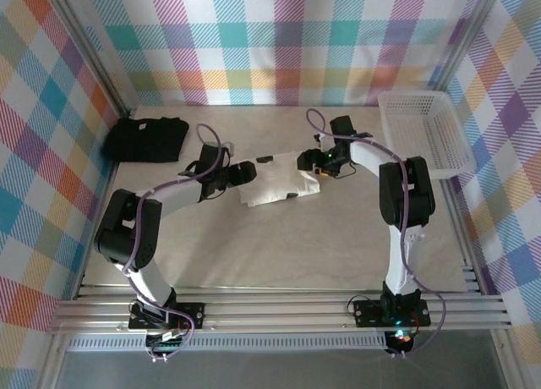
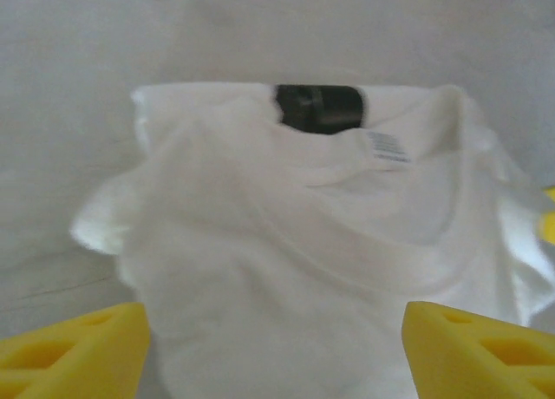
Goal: Fold the inside-out t-shirt
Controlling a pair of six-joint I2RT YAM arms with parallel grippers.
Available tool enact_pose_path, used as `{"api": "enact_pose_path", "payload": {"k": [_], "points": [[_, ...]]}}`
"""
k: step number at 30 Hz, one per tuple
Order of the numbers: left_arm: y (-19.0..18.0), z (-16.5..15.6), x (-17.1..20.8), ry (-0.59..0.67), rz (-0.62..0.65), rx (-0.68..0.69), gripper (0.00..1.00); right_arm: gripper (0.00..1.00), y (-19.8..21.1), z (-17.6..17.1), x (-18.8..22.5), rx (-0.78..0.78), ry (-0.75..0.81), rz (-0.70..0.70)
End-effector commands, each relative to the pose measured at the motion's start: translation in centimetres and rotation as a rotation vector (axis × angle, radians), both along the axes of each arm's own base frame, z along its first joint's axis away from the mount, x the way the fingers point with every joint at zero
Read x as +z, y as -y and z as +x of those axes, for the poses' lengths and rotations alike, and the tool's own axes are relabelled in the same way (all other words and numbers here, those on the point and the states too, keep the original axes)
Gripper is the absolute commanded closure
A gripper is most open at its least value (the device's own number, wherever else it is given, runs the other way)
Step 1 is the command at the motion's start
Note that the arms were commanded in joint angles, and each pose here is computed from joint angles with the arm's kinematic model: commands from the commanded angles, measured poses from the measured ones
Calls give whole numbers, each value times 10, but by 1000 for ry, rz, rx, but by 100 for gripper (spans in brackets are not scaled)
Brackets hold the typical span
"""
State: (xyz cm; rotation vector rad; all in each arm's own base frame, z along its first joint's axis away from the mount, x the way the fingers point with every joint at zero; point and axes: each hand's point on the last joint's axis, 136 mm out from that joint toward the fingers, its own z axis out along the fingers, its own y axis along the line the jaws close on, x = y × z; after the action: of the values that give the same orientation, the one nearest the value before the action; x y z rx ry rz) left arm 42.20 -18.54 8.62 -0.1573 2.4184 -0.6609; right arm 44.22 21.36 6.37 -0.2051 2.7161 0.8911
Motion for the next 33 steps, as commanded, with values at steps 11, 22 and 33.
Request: {"api": "enact_pose_path", "payload": {"k": [11, 22, 33], "points": [[45, 4, -43, -172, -69, -127, 17, 24, -6, -3, -6, -17, -16, 52], [78, 9, -43, -142, -161, -209, 41, 29, -18, -10, -14, -13, -43, 95], [85, 24, -39, -60, -243, -227, 92, 29, -18, -11, -17, -22, -50, 95]]}}
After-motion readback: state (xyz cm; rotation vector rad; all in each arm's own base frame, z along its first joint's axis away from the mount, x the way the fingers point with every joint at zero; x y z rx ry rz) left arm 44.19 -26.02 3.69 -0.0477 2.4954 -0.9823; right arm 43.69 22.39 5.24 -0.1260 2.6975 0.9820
